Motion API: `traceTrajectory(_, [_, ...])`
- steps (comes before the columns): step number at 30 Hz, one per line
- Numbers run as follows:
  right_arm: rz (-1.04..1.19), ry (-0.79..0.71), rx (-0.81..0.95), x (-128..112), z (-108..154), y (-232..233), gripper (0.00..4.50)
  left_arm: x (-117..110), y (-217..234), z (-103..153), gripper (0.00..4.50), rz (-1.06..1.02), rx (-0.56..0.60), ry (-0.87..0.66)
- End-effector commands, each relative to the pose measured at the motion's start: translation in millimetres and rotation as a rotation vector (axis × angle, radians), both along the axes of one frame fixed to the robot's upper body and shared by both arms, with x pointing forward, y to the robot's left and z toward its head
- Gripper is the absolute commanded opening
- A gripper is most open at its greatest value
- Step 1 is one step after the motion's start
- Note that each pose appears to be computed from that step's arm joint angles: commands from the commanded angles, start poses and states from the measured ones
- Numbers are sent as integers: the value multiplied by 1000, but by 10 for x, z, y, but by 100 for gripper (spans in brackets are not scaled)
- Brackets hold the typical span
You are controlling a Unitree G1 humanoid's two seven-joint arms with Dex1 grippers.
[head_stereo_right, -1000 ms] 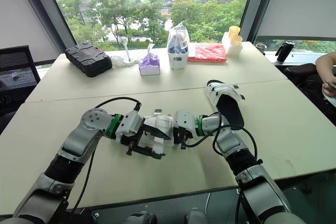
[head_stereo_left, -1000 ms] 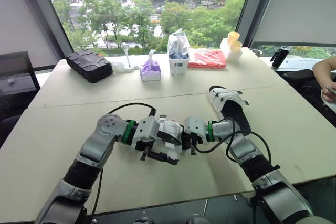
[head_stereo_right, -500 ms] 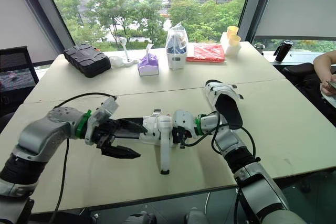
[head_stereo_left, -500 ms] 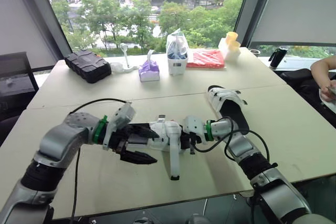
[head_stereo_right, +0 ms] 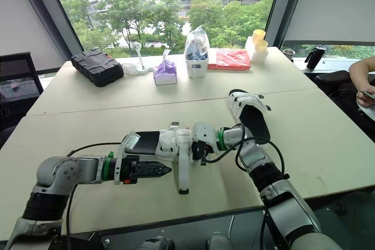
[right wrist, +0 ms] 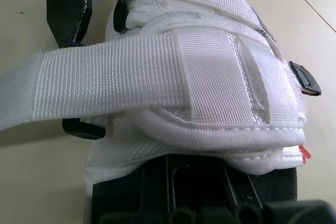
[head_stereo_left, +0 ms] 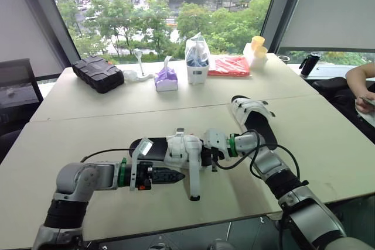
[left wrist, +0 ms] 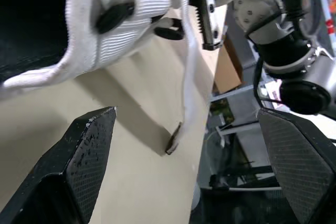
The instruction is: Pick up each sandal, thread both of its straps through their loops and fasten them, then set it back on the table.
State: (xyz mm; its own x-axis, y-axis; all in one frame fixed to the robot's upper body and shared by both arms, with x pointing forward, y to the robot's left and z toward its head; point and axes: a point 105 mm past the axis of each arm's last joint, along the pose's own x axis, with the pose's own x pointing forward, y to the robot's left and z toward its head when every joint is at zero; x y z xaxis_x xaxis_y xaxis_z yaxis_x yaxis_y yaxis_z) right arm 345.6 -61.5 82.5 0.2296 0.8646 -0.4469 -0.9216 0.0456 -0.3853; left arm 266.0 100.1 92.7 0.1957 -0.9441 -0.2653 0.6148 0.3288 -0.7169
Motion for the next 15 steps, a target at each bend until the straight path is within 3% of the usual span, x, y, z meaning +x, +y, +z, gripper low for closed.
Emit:
traceTrajectory(1, [-26, 128, -139, -113, -477, -114, 0, 35, -128, -34, 443, -26, 16, -37])
traceTrajectory(15, [-26, 127, -144, -113, -474, -119, 0, 19, -486, -58, 443, -105, -32, -20])
